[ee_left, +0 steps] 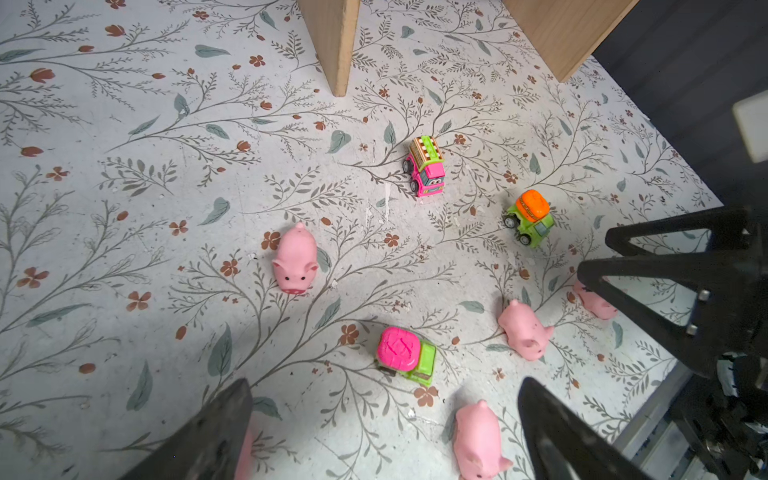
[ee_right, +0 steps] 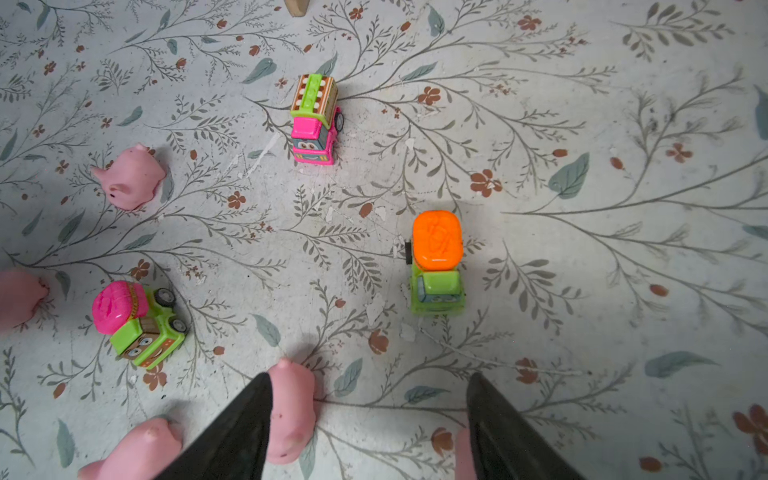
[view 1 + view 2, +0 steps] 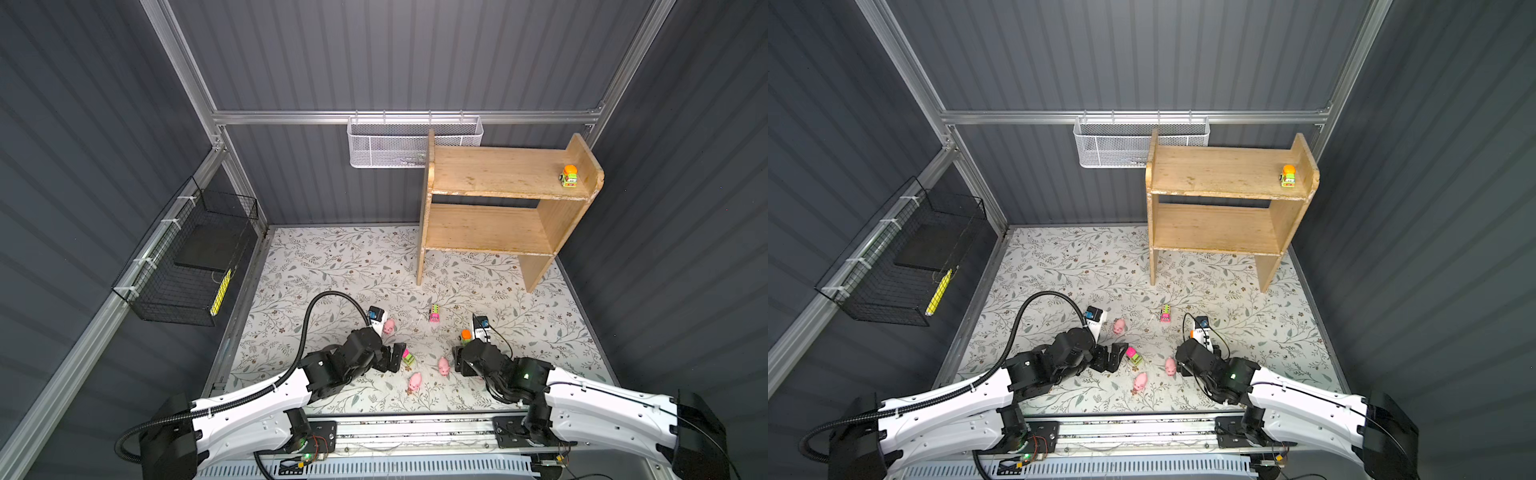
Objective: Place and organize the plastic toys onto the shelf
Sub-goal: 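Lower the right gripper onto the second orange-and-green truck and close it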
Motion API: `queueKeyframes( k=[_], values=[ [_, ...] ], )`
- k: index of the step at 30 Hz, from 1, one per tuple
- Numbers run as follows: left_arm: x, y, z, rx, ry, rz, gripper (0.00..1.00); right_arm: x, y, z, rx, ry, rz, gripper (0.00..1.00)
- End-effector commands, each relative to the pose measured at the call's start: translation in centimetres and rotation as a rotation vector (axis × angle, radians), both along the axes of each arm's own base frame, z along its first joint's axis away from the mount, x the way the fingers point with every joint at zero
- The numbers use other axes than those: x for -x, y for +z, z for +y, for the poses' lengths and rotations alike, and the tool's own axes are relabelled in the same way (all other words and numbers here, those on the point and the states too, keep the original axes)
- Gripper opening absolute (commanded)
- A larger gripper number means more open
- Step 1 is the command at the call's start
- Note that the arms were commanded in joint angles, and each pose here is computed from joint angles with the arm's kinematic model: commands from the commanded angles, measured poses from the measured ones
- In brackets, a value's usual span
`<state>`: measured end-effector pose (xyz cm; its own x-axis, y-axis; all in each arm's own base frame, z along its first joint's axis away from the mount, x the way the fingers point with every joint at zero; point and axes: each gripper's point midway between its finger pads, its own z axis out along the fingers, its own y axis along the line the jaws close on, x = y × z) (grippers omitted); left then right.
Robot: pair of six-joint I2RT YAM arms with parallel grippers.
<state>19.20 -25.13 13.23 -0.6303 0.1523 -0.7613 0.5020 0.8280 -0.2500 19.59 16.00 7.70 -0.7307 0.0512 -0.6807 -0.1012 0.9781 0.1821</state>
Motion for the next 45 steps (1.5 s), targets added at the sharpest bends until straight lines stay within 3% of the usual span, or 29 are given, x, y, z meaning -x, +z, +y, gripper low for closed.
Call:
queueKeyframes(
  k=[1,23,31,45],
  values=[
    [-0.2,0.3,-0.9,-0.007,-0.028,-0.023,1.0,-0.8,-0.5,-0.2,-0.004,-0.034,-0.007,0.73],
    [-1.9,-0.3,-3.1,-0.074,-0.058,-0.065,1.0,-3.4,-3.8,-1.2,0.032,-0.088,0.055,0.7],
    [-2.2,-0.4,-3.9,-0.089,-0.083,-0.075,1.0,-5.2,-4.1,-1.7,0.055,-0.149,-0.035,0.69],
    [-2.1,-0.3,-4.0,-0.087,-0.094,-0.086,1.0,-6.1,-4.8,-1.7,0.062,-0.132,-0.127,0.62]
  ],
)
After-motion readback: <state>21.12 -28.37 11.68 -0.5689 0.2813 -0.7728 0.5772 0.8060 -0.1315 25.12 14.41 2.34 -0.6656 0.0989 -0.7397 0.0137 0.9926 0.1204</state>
